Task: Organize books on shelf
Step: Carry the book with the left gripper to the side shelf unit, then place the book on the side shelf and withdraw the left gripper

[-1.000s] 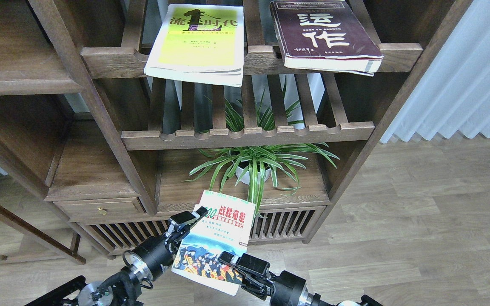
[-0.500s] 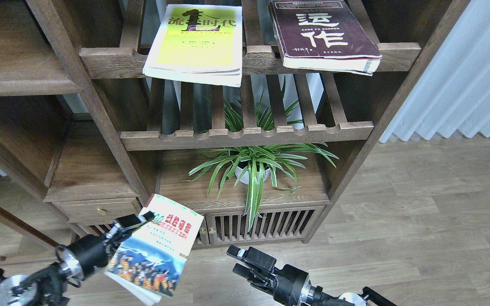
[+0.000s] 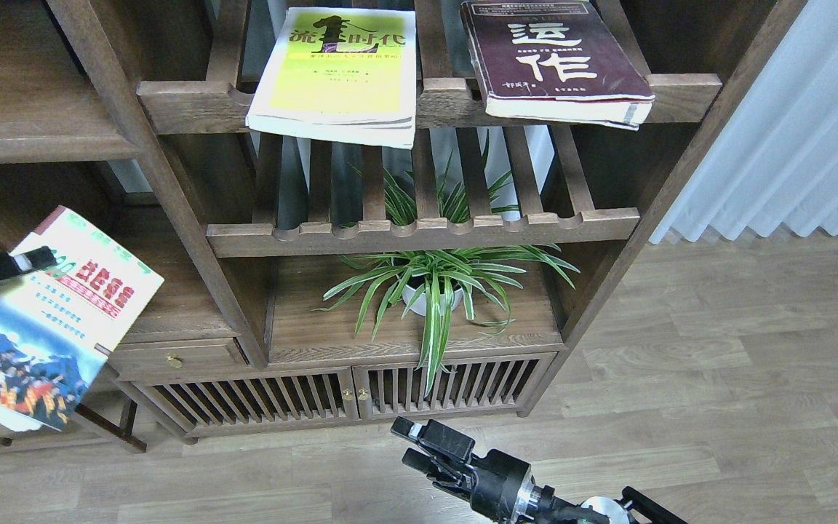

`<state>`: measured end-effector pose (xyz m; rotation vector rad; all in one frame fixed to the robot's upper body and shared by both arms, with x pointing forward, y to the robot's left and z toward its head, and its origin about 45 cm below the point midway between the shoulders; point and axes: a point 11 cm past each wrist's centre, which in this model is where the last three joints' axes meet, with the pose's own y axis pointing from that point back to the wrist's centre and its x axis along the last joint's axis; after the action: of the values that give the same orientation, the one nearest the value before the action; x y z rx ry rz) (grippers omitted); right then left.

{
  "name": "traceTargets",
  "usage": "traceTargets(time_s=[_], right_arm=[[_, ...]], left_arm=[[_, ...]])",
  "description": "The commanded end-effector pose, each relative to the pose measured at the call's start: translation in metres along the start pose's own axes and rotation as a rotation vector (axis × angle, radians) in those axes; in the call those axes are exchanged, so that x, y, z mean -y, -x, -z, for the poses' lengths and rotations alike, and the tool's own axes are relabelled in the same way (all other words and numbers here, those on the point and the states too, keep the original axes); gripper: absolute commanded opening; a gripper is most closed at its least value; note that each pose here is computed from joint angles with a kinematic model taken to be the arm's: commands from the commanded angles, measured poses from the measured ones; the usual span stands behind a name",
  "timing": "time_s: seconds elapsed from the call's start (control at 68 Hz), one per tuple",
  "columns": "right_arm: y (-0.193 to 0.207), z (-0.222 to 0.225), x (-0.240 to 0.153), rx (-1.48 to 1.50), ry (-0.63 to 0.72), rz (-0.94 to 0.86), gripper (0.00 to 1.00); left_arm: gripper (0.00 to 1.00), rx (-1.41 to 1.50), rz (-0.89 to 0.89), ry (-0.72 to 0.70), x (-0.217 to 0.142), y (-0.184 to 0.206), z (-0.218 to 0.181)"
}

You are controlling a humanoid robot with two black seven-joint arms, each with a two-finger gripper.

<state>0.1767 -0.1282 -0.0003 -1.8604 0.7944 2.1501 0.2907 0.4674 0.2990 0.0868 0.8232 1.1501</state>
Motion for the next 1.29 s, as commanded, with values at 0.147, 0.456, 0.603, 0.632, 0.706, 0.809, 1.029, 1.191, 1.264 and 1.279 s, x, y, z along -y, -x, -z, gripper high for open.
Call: traceTargets(time_s=[0.147,0.456,0.603,0.632,0.706,0.809,1.029,1.191,1.264,1.279], right_arm=[[0.000,0.000,0.000,0.000,-0.001,-0.001,0.99],[0.000,0.000,0.000,-0.001,0.000,-0.001,0.99],[0.000,0.000,0.000,-0.001,0.000,-0.001,0.99],[0.000,0.001,0.000,-0.001,-0.002,-0.001,0.99],[0.000,0.001,0.000,-0.001,-0.002,-0.001,0.99],[0.001,0.002,0.000,-0.001,-0.004,0.001,0.99],[0.001,0.005,-0.001,0.000,-0.018,0.004,0.99],[0.001,0.005,-0.001,-0.001,-0.017,0.002,0.99],[0.001,0.006,-0.001,-0.001,-0.019,0.003,0.99],[0.001,0.005,-0.001,-0.001,-0.017,0.002,0.99]], left_arm=[[0.00,0.152,-0.015,0.165,-0.037,0.029,-0.081],[0.00,0.203,-0.044,0.314,-0.058,0.031,-0.137],[0.00,0.166,-0.052,0.339,-0.046,0.017,-0.144],[0.00,0.157,-0.042,0.345,-0.040,0.016,-0.146],[0.00,0.138,-0.024,0.356,-0.027,0.015,-0.152],[0.00,0.113,0.028,0.340,0.007,0.024,-0.159],[0.00,0.096,0.037,0.369,0.021,0.025,-0.171],[0.00,0.090,0.030,0.411,0.020,0.027,-0.188],[0.00,0.094,0.028,0.426,0.018,0.029,-0.196],[0.00,0.095,0.027,0.429,0.017,0.029,-0.197]])
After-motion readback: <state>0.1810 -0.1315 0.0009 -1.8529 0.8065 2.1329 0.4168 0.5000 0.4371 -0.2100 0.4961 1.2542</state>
